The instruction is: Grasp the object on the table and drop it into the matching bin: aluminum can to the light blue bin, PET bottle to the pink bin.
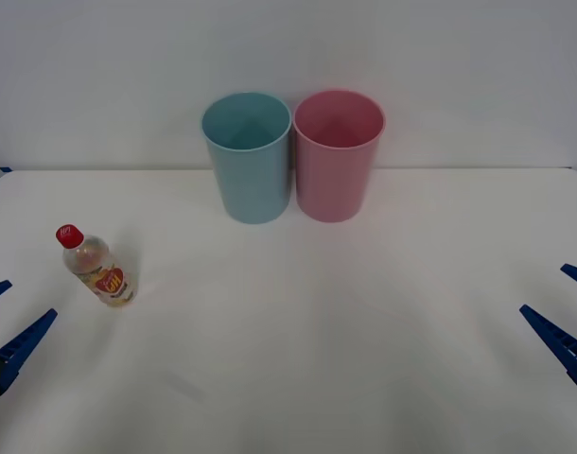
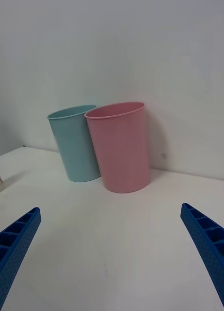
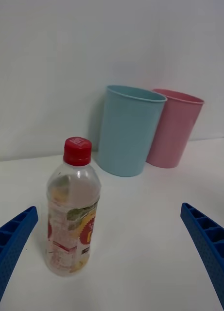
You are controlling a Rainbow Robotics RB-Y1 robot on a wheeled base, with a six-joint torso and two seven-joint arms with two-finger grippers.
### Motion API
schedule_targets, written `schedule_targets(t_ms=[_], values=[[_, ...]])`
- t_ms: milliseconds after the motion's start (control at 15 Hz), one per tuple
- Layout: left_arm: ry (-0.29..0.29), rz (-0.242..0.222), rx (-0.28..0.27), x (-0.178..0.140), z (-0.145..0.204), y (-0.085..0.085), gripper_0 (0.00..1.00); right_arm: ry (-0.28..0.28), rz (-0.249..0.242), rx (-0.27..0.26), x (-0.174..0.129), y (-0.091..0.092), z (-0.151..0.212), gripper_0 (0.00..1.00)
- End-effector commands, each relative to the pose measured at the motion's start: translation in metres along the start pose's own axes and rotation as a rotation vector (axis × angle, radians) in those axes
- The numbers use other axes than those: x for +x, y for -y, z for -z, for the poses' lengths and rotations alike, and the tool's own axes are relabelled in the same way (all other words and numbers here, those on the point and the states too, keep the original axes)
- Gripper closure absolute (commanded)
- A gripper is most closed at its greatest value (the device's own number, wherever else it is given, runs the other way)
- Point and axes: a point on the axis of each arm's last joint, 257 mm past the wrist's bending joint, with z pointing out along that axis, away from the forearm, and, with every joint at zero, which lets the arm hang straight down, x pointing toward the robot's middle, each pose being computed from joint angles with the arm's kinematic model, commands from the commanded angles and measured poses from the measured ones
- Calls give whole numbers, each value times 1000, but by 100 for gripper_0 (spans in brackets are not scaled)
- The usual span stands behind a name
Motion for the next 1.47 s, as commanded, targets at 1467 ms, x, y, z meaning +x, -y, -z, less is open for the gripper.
schedule_targets(t_ms=[1467], values=[[-59, -48, -231, 87, -46, -41, 0, 0, 0, 0, 0, 0, 0, 0]])
